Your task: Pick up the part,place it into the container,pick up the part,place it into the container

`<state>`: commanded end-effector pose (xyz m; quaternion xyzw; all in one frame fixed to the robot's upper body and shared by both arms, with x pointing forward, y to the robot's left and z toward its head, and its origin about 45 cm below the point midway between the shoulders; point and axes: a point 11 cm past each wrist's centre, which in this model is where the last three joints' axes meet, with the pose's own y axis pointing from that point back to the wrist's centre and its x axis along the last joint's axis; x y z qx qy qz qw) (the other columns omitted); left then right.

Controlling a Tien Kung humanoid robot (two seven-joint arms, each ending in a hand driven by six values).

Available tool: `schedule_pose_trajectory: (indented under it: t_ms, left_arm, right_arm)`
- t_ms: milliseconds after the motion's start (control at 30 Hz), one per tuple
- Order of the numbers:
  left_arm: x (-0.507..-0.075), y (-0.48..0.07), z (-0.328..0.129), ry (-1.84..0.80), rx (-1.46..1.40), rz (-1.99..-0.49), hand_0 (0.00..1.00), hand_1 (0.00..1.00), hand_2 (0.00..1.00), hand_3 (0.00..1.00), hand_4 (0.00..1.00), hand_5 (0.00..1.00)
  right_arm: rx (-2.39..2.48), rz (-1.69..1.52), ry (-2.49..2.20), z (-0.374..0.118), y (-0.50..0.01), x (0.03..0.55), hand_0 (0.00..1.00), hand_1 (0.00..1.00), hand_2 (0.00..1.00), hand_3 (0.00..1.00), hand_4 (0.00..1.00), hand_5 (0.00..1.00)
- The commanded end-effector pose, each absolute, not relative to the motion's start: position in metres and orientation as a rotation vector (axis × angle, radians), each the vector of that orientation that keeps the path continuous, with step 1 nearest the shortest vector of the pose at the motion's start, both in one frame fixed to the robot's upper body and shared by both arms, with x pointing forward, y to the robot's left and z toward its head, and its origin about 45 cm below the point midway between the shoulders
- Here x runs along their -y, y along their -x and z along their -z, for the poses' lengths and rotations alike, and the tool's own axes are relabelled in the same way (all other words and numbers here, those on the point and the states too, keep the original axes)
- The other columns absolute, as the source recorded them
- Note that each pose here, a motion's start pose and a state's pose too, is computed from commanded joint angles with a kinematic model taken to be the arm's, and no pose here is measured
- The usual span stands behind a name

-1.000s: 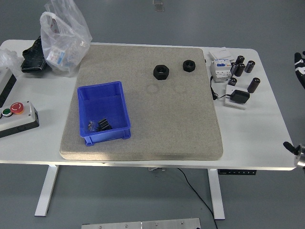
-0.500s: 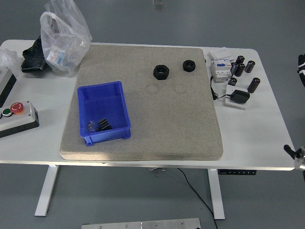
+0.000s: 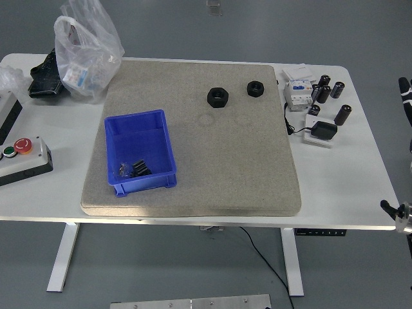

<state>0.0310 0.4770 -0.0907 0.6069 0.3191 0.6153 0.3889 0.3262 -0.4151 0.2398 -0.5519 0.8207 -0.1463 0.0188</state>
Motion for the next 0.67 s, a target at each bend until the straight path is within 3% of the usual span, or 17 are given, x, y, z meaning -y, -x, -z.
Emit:
schedule_pose_trajectory:
  t_ms: [667]
  left_arm:
    - [-0.464,-0.015,0.097,-1.525,-0.871,-1.573,0.665,0.568,0.559,0.624,0.626,0.243]
  right_arm:
    - [-2.611,0.797,1.89,-0.249,-0.337,0.385,0.908,0.92,0.994,0.998,0.998,0.579]
